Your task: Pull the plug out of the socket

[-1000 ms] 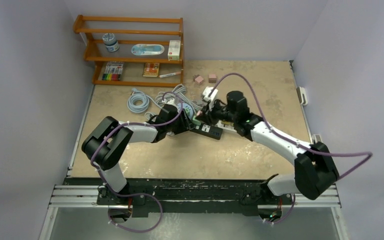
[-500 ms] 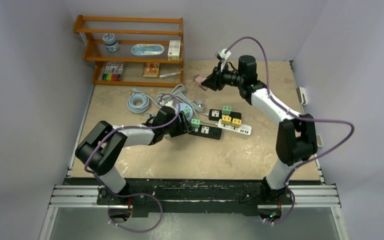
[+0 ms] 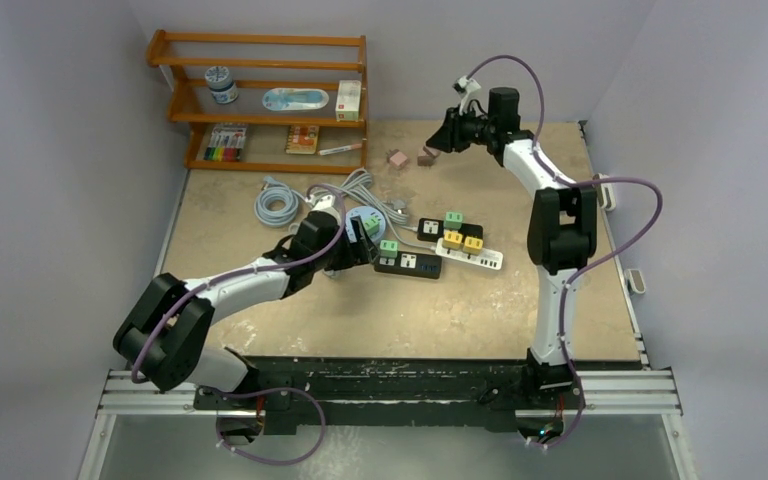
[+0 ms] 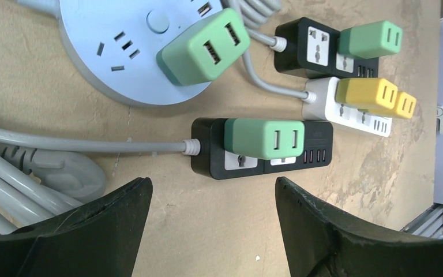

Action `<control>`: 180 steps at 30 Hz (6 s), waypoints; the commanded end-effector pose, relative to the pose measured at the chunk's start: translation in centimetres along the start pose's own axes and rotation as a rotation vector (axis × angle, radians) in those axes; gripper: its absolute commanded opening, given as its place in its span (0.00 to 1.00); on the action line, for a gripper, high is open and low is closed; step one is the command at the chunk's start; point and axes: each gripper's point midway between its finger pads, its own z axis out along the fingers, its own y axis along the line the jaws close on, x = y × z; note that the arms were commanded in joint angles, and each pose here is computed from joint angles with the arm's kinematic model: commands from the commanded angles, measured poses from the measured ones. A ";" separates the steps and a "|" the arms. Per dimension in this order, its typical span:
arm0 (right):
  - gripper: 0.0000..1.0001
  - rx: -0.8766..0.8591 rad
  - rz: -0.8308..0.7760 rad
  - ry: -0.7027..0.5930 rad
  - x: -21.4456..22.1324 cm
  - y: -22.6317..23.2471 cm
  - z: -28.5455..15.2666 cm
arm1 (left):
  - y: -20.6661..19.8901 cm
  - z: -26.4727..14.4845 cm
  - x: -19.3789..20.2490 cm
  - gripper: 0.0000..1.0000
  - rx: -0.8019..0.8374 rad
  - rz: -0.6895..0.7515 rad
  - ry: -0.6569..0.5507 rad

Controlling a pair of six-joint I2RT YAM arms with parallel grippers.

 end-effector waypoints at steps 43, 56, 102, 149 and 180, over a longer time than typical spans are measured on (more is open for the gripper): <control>0.45 -0.050 0.192 -0.045 4.0 -7.9 9.6 | -0.7 0.3 -2.2 0.78 -0.001 0.040 -0.039; 0.77 0.132 0.066 -0.155 -1.5 -9.1 4.8 | -1.1 0.3 -2.6 0.78 0.008 0.041 -0.047; 0.41 0.144 0.134 -0.304 -3.7 -6.0 0.0 | -0.8 -0.3 -2.2 0.78 0.012 0.011 -0.055; 0.43 0.234 -0.079 -0.033 2.3 0.2 3.6 | -1.0 -0.1 -2.3 0.78 0.018 0.008 -0.047; 0.56 0.301 -0.150 0.243 11.3 1.9 7.7 | -0.5 0.3 -1.4 0.78 0.013 -0.007 -0.032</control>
